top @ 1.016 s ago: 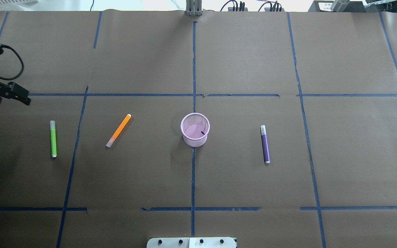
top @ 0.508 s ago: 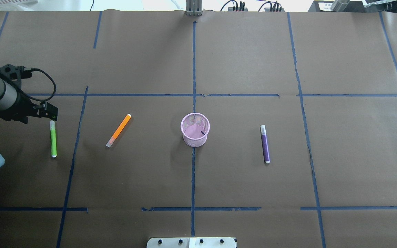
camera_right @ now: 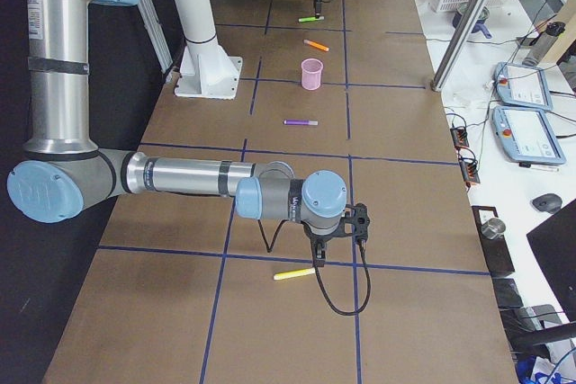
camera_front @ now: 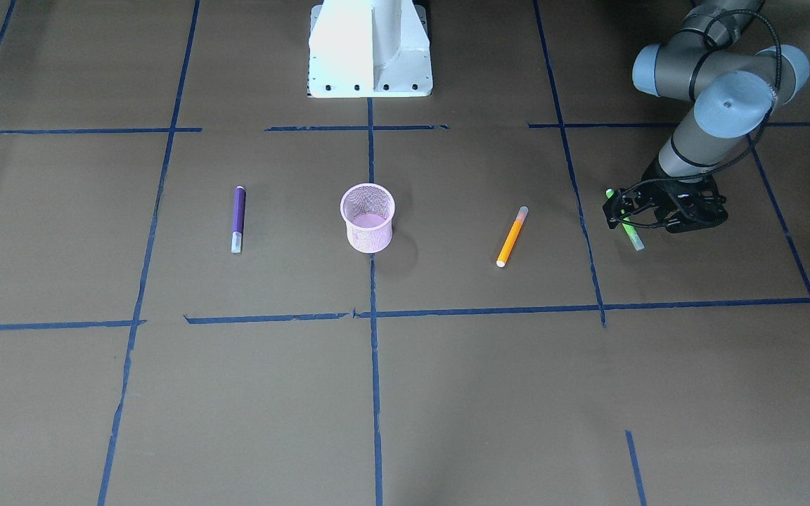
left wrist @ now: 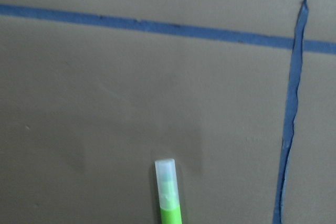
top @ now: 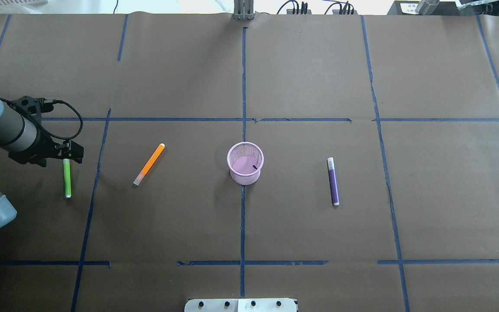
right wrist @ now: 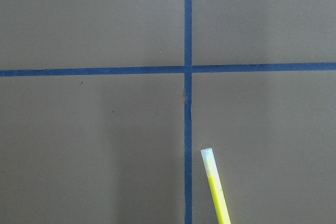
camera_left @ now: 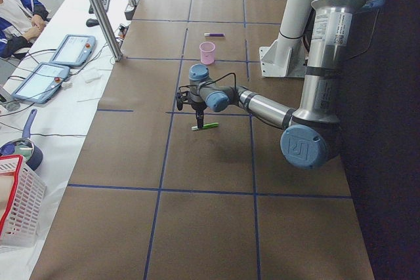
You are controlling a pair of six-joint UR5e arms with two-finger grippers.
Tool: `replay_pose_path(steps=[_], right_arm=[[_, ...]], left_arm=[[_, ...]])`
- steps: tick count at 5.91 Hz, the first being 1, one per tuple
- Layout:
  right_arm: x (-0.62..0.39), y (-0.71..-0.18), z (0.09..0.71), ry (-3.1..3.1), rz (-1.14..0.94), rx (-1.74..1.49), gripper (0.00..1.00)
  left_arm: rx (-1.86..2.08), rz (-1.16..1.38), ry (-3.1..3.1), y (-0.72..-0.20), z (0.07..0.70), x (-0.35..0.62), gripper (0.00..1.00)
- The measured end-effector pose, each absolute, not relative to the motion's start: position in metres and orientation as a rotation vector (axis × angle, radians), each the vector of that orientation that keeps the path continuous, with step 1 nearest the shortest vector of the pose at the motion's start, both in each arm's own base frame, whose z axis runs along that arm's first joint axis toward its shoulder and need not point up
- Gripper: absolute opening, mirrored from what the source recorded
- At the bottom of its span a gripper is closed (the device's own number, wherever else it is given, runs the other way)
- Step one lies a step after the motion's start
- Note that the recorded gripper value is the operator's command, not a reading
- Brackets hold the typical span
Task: Collect pens into pen holder
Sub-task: 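Move the left gripper down over the upright green marker, then close the left gripper on the green marker's top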
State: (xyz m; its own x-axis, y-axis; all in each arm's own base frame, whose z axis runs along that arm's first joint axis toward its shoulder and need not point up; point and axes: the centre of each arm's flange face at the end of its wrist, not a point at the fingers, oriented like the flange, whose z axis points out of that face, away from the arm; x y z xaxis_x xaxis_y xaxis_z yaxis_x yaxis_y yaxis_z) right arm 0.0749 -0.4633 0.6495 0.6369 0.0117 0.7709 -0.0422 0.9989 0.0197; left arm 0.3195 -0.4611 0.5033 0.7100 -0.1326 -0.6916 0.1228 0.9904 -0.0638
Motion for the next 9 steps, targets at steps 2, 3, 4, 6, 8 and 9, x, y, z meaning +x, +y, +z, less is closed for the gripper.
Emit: replay_pose_path(steps=[2, 3, 4, 6, 8, 9], right_arm=[[0.075, -0.462, 0.651, -0.88, 0.032, 0.035, 1.0], [0.075, -0.462, 0.651, -0.88, 0.032, 0.034, 1.0], [0.075, -0.461, 0.651, -0.88, 0.032, 0.034, 1.0], [0.075, -0.461, 0.651, -0.88, 0.032, 0.034, 1.0], [0.075, -0.462, 0.651, -0.88, 0.031, 0.035, 1.0], [0.075, -0.462, 0.651, -0.88, 0.031, 0.036, 1.0]], left_arm=[[-0.027, -0.141, 0.752, -0.463, 0.52, 0.324, 1.0], [-0.03, -0.14, 0.751, -0.464, 0.525, 0.326, 1.0], [-0.03, -0.14, 0.752, -0.464, 0.527, 0.327, 1.0], [-0.034, -0.14, 0.75, -0.464, 0.53, 0.328, 1.0], [-0.037, -0.134, 0.749, -0.467, 0.53, 0.336, 1.0], [-0.038, -0.133, 0.75, -0.469, 0.53, 0.337, 1.0]])
